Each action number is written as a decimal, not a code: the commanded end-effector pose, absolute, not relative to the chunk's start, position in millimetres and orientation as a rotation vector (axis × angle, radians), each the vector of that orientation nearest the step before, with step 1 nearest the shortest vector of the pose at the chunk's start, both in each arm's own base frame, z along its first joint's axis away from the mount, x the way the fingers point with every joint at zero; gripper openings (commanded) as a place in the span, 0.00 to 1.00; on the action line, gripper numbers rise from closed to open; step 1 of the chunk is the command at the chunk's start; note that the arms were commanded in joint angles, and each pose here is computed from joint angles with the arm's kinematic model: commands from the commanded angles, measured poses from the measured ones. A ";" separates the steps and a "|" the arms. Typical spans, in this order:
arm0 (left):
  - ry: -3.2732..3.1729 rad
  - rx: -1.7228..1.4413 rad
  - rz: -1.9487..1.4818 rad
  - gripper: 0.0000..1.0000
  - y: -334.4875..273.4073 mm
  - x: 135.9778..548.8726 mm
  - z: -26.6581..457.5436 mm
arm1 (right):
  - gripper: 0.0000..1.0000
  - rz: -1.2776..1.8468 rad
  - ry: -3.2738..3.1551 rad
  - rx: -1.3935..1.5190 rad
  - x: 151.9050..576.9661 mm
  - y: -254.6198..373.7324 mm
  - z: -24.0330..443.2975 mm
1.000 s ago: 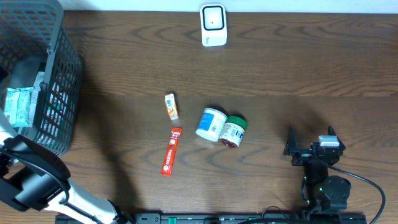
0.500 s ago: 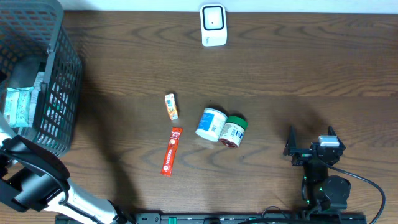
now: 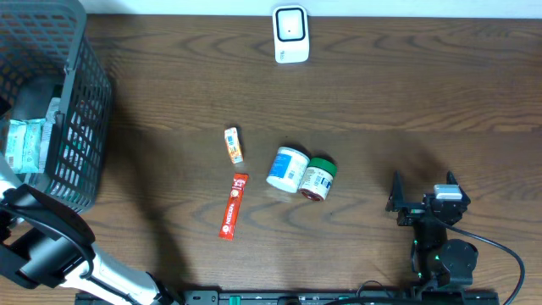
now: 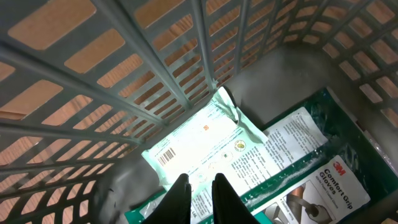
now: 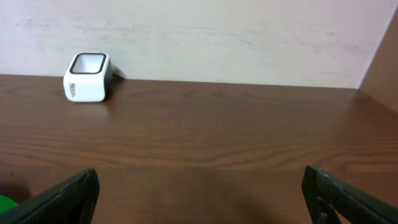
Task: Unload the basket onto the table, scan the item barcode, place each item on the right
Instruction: 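Lower the left gripper toward the remaining packets in the basket, then grasp the light-green wet-wipe packet with the left gripper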
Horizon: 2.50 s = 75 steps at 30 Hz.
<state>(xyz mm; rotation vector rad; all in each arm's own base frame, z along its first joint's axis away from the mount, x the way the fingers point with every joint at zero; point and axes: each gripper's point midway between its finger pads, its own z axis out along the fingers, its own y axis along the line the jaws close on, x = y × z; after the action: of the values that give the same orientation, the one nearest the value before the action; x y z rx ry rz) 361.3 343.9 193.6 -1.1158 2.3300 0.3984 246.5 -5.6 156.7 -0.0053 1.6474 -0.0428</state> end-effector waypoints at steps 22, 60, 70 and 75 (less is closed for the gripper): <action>2.358 -1.121 0.415 0.13 347.6 358.2 176.5 | 0.99 -0.037 1.653 -0.018 246.5 -2.7 154.9; 2.609 -0.910 0.425 0.65 343.1 359.8 39.5 | 0.99 -0.037 1.653 -0.018 246.5 -2.7 154.8; 2.684 -0.865 0.414 0.68 341.8 358.0 7.2 | 0.99 -0.037 1.653 -0.018 246.5 -2.7 154.8; 2.674 -0.863 0.419 0.22 343.9 360.5 11.0 | 0.99 -0.037 1.653 -0.018 246.5 -2.7 154.9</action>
<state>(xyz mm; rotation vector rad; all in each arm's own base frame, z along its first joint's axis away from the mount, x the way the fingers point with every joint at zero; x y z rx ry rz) 364.1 350.8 38.6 -0.8713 2.6042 0.4645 246.5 -5.6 156.7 -0.0050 1.6474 -0.0425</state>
